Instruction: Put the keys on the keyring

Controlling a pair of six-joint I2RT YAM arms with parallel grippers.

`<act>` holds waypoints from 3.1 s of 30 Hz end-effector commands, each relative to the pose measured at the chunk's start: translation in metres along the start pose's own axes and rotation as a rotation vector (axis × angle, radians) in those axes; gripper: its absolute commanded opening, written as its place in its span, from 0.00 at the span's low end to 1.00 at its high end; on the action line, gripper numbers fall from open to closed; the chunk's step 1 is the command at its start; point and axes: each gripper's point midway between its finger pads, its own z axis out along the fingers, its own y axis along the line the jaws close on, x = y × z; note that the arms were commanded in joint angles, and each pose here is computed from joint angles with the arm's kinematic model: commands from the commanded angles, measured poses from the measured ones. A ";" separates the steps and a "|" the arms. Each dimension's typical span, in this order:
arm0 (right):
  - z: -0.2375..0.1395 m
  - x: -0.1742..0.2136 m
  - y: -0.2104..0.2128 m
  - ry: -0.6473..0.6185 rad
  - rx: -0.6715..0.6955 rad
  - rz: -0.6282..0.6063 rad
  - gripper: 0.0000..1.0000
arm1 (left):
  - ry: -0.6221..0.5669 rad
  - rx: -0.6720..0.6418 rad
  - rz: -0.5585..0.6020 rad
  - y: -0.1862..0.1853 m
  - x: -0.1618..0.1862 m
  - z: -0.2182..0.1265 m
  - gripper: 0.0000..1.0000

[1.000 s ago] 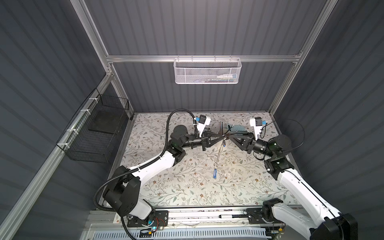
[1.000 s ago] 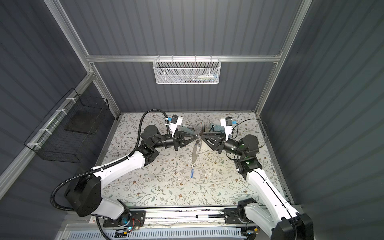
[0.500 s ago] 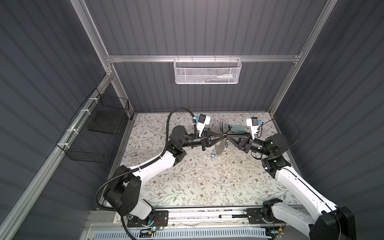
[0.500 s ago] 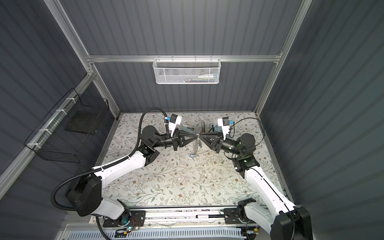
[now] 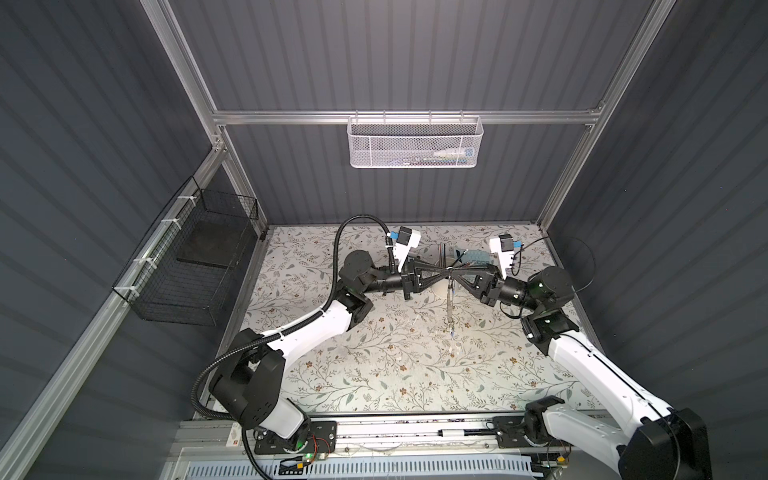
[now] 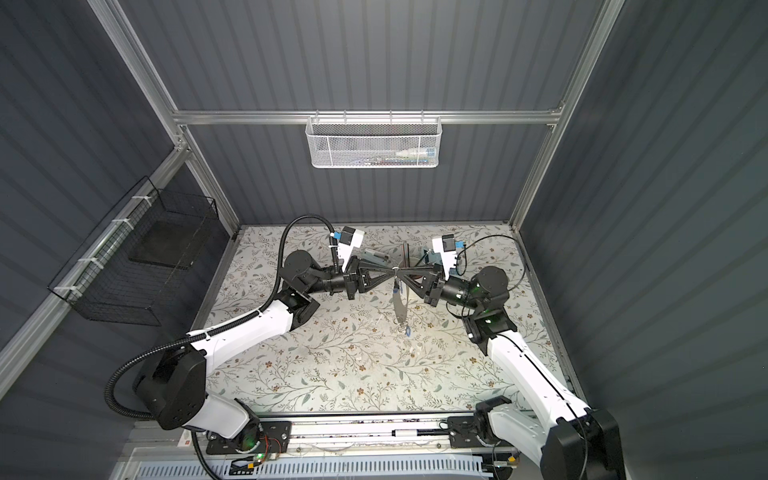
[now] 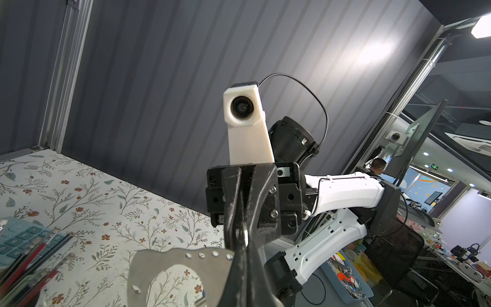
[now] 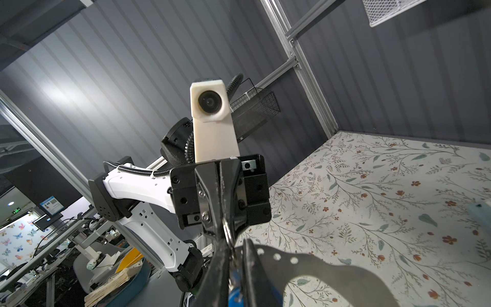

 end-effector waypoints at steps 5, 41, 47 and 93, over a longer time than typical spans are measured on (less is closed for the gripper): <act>0.003 0.000 0.008 0.006 -0.036 -0.017 0.10 | -0.025 0.030 0.053 -0.008 -0.015 0.003 0.00; -0.020 0.043 0.004 0.200 0.083 -0.433 0.00 | 0.687 -0.237 0.341 -0.035 0.016 -0.036 0.39; -0.020 0.046 0.005 0.209 0.072 -0.467 0.00 | 0.798 -0.248 0.366 -0.022 0.032 -0.021 0.36; -0.019 0.052 0.007 0.207 0.042 -0.536 0.00 | 0.933 -0.157 0.397 -0.001 0.059 0.012 0.09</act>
